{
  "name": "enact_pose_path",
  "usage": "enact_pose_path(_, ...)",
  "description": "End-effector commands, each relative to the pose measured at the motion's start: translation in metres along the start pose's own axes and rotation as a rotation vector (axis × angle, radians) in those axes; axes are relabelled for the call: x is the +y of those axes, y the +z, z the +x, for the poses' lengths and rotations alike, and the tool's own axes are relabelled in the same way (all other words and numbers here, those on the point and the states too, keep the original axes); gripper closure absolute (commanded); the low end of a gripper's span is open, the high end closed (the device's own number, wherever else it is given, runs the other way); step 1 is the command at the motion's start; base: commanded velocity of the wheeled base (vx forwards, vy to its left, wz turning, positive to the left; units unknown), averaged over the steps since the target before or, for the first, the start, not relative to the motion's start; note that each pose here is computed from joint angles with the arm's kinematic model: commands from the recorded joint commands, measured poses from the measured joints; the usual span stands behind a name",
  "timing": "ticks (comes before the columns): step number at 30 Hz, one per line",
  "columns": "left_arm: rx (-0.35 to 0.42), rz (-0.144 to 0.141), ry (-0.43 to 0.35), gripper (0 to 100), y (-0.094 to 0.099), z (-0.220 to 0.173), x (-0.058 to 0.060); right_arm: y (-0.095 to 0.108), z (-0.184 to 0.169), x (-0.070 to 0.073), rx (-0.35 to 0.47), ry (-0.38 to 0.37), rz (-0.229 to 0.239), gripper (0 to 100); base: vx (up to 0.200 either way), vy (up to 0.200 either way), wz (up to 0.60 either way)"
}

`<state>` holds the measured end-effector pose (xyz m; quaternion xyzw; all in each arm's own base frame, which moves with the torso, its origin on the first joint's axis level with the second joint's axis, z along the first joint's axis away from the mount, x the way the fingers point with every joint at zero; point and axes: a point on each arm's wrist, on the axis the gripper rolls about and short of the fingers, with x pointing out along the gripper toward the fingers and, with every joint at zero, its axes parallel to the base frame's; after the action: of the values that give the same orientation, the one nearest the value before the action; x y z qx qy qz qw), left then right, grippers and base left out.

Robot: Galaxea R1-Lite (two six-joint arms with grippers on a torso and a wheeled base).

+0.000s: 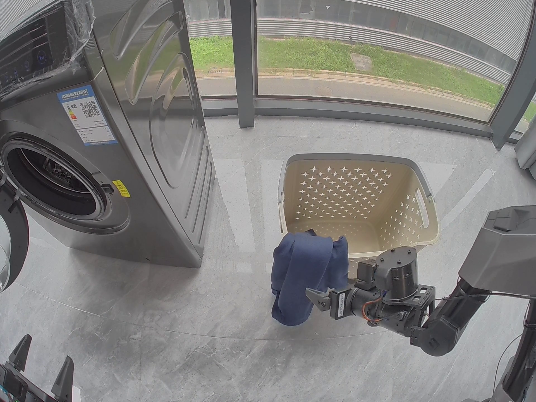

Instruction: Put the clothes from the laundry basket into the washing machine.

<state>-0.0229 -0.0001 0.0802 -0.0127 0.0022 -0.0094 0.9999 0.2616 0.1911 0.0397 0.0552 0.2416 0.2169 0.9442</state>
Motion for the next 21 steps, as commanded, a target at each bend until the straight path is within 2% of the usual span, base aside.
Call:
enact_pose_path(1, 0.002, -0.001, 0.001, 0, -0.005, 0.000, 0.000, -0.002, 0.019, -0.002, -0.011, -0.010, 0.002, 0, 0.000, 0.000, 0.00)
enact_pose_path(6, 0.002, -0.001, 0.001, 0, -0.005, 0.000, 0.000, -0.004, 0.034, -0.006, -0.011, -0.021, 0.004, 0, 0.000, 0.000, 0.00)
enact_pose_path(20, 0.002, -0.001, 0.001, 0, -0.005, 0.000, 0.000, -0.004, 0.049, 0.000, -0.075, -0.005, 0.009, 0, 0.000, 0.000, 0.00)
enact_pose_path(21, 0.002, -0.001, 0.001, 0, -0.005, 0.000, 0.000, -0.004, 0.049, 0.000, -0.075, -0.004, 0.010, 100, 0.000, 0.000, 0.00)
